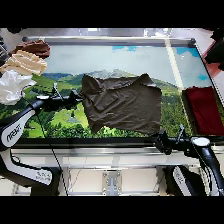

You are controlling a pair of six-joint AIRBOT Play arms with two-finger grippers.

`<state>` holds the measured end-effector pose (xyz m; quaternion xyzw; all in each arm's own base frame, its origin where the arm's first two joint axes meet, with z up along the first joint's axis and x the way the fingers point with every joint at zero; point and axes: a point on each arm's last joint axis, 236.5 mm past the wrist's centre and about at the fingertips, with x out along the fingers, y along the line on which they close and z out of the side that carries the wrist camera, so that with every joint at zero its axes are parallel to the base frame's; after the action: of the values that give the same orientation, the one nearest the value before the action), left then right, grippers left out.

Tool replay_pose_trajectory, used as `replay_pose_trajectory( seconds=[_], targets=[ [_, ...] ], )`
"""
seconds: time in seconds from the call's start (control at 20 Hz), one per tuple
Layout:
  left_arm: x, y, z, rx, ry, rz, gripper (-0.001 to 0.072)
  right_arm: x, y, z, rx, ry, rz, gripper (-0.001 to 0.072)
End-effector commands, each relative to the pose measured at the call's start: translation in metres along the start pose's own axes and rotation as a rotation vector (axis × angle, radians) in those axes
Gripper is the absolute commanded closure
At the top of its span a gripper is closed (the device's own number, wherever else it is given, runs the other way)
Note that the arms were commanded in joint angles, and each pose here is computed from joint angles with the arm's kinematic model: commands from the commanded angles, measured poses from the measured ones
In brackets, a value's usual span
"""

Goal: Fold the shirts.

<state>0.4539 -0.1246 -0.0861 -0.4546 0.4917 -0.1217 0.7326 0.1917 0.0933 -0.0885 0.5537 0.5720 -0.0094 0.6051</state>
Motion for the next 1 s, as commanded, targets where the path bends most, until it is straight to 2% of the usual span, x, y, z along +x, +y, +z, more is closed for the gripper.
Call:
replay_pose_trajectory(
  seconds=[0.0,0.3,0.35,0.5,0.65,0.8,0.95],
  targets=[
    [0.000,-0.001,-0.001,0.009,0.003,-0.003,0.0694,0.009,0.004,0.028,0.146,-0.125,0.088,0.0237],
    [0.000,-0.001,0.000,0.022,0.002,-0.003,0.0694,0.013,-0.009,0.058,0.218,-0.222,0.066,0.0252],
    [0.000,-0.001,0.000,0.022,0.002,-0.003,0.0693,0.012,-0.010,0.061,0.215,-0.235,0.062,0.0296],
    [0.000,-0.002,0.000,0.023,0.002,-0.004,0.0694,0.008,-0.011,0.077,0.233,-0.302,0.069,0.0562],
    [-0.004,-0.013,0.005,0.081,-0.003,-0.024,0.0694,-0.003,-0.002,0.098,0.200,-0.379,0.082,0.0699],
    [-0.021,-0.046,0.004,0.171,0.008,-0.093,0.0694,-0.024,0.035,0.120,0.026,-0.434,0.113,0.0700],
    [-0.069,-0.090,-0.014,0.320,0.057,-0.179,0.0695,-0.060,0.121,0.108,-0.416,-0.388,0.194,0.0702]
  ],
)
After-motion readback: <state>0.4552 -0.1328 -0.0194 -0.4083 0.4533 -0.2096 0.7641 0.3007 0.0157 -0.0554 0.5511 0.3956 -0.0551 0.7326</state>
